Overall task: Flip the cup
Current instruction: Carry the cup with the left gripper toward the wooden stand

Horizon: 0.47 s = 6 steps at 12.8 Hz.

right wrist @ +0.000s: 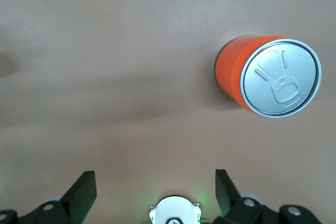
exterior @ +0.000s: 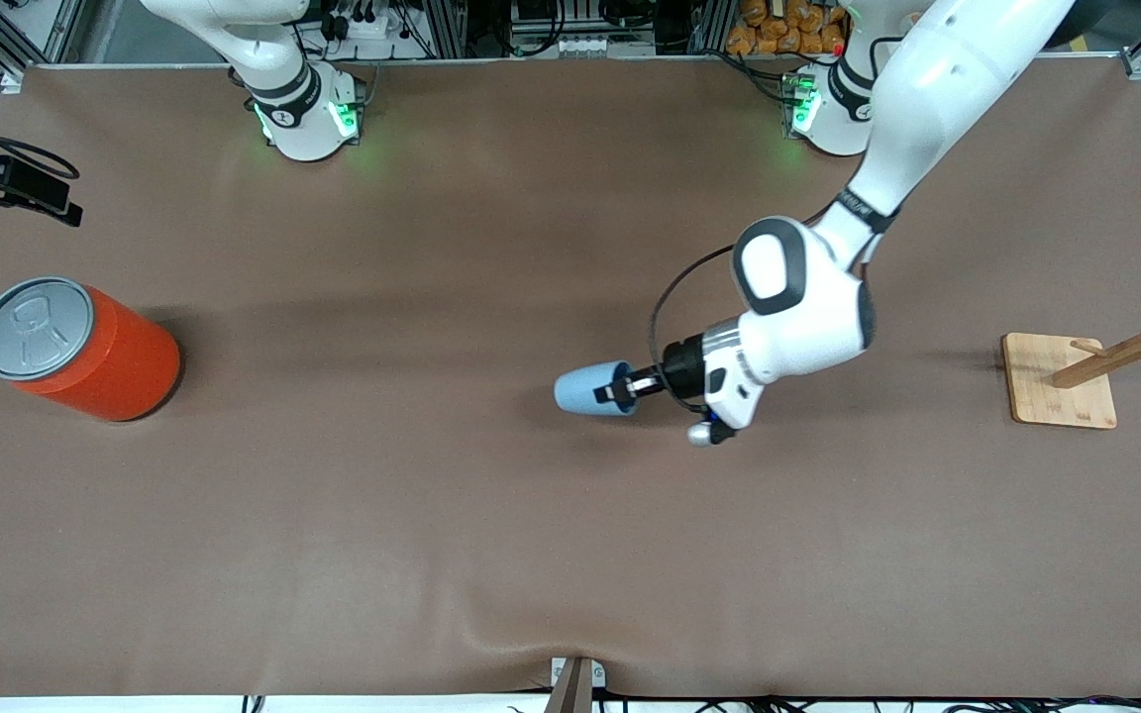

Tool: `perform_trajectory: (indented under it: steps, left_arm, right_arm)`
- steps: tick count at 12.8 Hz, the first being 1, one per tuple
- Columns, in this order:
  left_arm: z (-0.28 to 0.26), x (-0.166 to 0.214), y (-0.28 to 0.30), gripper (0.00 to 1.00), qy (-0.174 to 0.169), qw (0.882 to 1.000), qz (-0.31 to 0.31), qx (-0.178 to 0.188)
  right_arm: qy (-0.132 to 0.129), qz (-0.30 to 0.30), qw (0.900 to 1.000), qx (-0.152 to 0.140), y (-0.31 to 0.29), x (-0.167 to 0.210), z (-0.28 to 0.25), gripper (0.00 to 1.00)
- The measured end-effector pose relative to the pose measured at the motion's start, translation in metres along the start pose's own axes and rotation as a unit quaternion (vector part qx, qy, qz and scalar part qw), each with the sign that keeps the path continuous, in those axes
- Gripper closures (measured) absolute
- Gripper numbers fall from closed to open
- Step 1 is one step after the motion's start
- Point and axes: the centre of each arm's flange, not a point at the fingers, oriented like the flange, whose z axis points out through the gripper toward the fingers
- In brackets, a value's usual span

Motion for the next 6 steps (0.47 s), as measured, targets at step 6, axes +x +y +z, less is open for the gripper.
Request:
perform_trajectory:
  steps: [6]
  left_arm:
    - [-0.161, 0.050, -0.008, 0.95, 0.080, 0.979, 0.055, 0.180]
  right_arm:
    - [0.003, -0.001, 1.000, 0.001, 0.009, 0.001, 0.000, 0.00]
